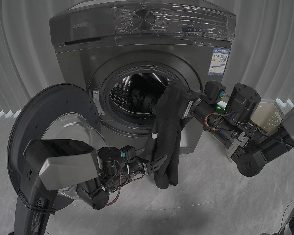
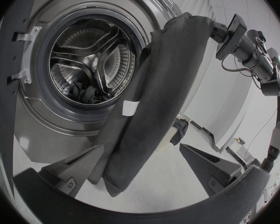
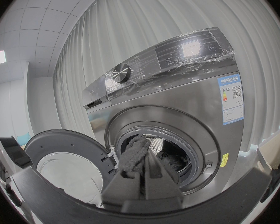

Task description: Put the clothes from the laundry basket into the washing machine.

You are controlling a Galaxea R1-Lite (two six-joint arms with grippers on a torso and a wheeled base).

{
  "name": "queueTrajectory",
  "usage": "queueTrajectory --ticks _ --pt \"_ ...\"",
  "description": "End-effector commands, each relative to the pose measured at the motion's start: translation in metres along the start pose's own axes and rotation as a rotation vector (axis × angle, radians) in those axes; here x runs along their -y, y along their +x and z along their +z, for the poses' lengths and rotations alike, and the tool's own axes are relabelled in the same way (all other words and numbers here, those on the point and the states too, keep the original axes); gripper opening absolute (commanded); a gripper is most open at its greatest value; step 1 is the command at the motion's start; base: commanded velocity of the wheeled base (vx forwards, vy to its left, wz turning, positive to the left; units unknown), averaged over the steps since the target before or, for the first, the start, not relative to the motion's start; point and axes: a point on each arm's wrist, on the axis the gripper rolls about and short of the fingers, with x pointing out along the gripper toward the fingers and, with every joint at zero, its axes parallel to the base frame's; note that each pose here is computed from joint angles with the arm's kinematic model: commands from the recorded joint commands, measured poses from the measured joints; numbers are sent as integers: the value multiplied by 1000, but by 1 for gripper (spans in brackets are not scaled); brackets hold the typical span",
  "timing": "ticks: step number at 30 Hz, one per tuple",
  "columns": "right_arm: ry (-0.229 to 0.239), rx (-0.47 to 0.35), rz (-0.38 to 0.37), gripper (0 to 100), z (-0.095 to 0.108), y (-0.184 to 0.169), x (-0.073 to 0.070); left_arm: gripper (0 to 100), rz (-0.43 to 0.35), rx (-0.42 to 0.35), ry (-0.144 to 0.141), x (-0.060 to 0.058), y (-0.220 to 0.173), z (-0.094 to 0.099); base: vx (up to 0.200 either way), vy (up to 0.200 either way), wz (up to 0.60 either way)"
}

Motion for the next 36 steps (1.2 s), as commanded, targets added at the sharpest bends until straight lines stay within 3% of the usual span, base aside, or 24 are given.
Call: queueTrajectory --ticks 1,22,28,33,35,36 --pt "3 8 6 0 3 -1 -3 100 35 -8 -7 -12 6 -12 0 0 0" --pt "4 8 5 0 2 -1 -2 100 23 -19 -17 -11 9 -17 0 0 0" --pt "6 8 11 0 2 -1 -4 100 9 14 -13 -20 28 -27 0 0 0" --pt "6 4 10 0 2 -2 -4 100 2 29 -44 -24 39 -32 0 0 0" --pt "6 4 10 0 2 -2 -4 100 1 30 -44 -24 39 -32 0 0 0" --pt "5 -2 10 0 1 -3 -4 100 -1 33 -58 -24 43 -31 0 0 0"
